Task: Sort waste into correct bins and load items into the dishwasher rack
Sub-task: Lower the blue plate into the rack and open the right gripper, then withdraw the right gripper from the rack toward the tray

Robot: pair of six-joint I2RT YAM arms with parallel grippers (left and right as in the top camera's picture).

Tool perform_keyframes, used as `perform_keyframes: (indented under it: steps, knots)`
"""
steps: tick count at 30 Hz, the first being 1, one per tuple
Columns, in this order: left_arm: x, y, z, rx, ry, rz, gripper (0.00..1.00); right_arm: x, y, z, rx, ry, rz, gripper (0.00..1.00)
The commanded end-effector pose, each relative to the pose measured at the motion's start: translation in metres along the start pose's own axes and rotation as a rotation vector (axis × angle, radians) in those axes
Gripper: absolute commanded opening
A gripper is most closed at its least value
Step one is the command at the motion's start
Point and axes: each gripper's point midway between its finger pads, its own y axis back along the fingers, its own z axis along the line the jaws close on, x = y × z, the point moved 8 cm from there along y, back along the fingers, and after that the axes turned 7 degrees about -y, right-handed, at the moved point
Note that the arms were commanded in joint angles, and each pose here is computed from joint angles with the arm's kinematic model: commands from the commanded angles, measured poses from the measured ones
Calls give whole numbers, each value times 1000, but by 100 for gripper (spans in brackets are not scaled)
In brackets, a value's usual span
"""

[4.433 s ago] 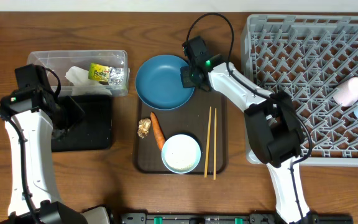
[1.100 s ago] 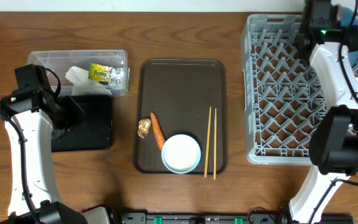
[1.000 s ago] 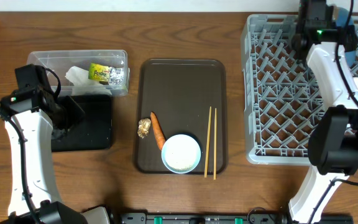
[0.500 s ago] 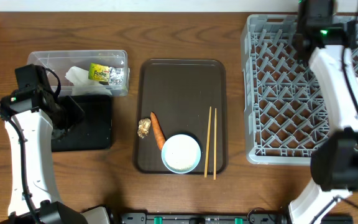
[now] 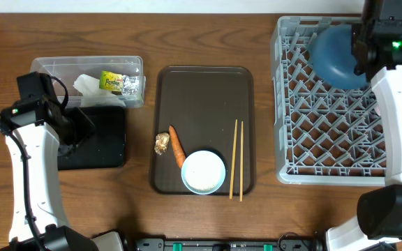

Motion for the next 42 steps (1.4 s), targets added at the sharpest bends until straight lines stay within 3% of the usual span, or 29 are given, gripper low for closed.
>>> perform_keyframes:
  steps: [1, 12, 22, 29, 33, 42]
  knots:
    - [-1, 2, 1, -2, 12, -4, 48, 2, -1, -3, -50, -41, 17, 99]
    - [-1, 2, 1, -1, 12, -4, 48, 13, 12, 28, -431, -22, 93, 99]
    - [-1, 2, 1, -1, 12, -5, 48, 29, 73, 91, -1060, 83, 176, 98]
    - [-1, 2, 1, -1, 12, -5, 48, 67, 128, 141, -1143, 283, 276, 96]
    - [1, 1, -4, 9, -3, 3, 48, 85, 144, 159, -1163, 313, 326, 95]
    - [35, -1, -72, 78, -289, 49, 48, 87, 127, 149, -982, 223, 375, 96]
